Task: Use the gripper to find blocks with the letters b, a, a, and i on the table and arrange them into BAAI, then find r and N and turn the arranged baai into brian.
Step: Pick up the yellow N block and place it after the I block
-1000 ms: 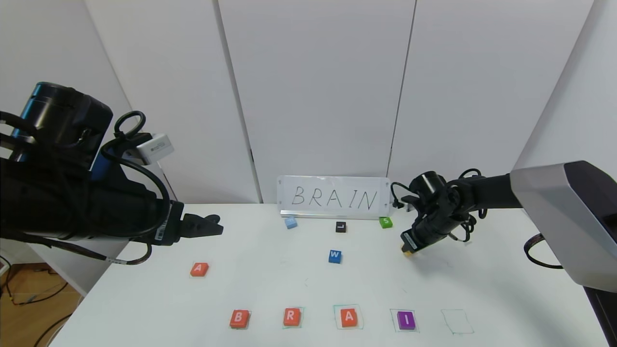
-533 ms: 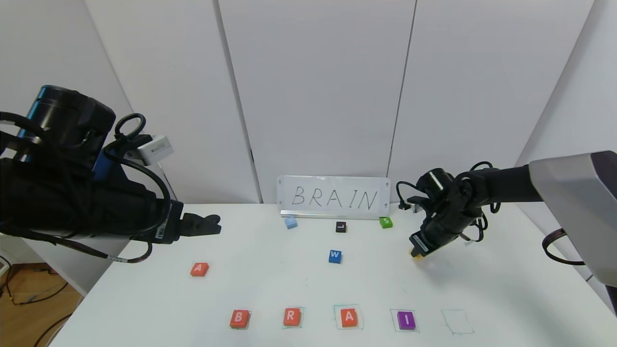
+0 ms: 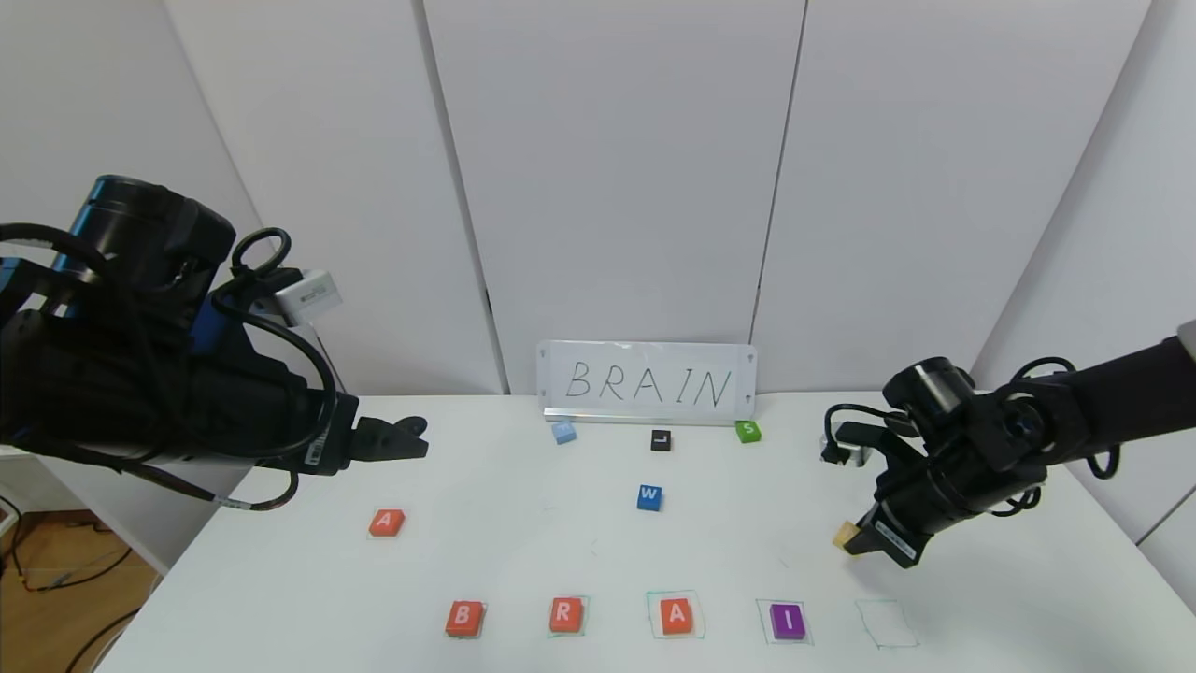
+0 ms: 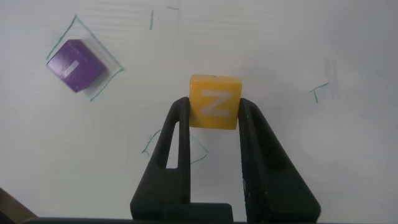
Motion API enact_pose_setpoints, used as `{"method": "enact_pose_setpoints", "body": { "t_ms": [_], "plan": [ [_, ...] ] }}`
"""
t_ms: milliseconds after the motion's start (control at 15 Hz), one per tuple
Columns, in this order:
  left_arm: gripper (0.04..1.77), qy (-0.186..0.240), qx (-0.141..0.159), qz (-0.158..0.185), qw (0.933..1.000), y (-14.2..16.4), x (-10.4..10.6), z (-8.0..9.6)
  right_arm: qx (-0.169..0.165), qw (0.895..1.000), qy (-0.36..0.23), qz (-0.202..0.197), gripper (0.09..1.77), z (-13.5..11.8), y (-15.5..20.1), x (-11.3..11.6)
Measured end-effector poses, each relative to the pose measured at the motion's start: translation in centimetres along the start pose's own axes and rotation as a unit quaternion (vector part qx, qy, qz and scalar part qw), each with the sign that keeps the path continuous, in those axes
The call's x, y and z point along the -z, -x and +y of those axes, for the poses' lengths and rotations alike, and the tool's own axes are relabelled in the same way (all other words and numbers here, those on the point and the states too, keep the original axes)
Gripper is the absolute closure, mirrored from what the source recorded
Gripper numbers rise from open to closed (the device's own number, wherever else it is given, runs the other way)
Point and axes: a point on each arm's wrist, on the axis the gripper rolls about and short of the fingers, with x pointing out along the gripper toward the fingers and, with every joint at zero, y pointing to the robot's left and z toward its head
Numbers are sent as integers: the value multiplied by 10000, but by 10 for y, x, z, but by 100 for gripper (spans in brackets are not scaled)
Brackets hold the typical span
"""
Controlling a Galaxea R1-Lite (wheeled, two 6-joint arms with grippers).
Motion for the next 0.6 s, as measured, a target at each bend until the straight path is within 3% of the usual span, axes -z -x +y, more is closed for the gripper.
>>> {"method": "enact_pose_setpoints", "body": {
  "t_ms": [200, 400, 600],
  "plan": [
    [9, -17, -6, 81, 10000, -5, 1, 1, -254, 9962, 814, -201, 133, 21, 22, 26],
    [9, -45, 20, 151, 9999, -8, 3, 1, -533, 9855, 1595, -216, 133, 43, 33, 47],
    [9, -45, 46, 176, 9998, -8, 4, 1, -703, 9664, 2470, -136, 133, 57, 34, 61]
  ]
}}
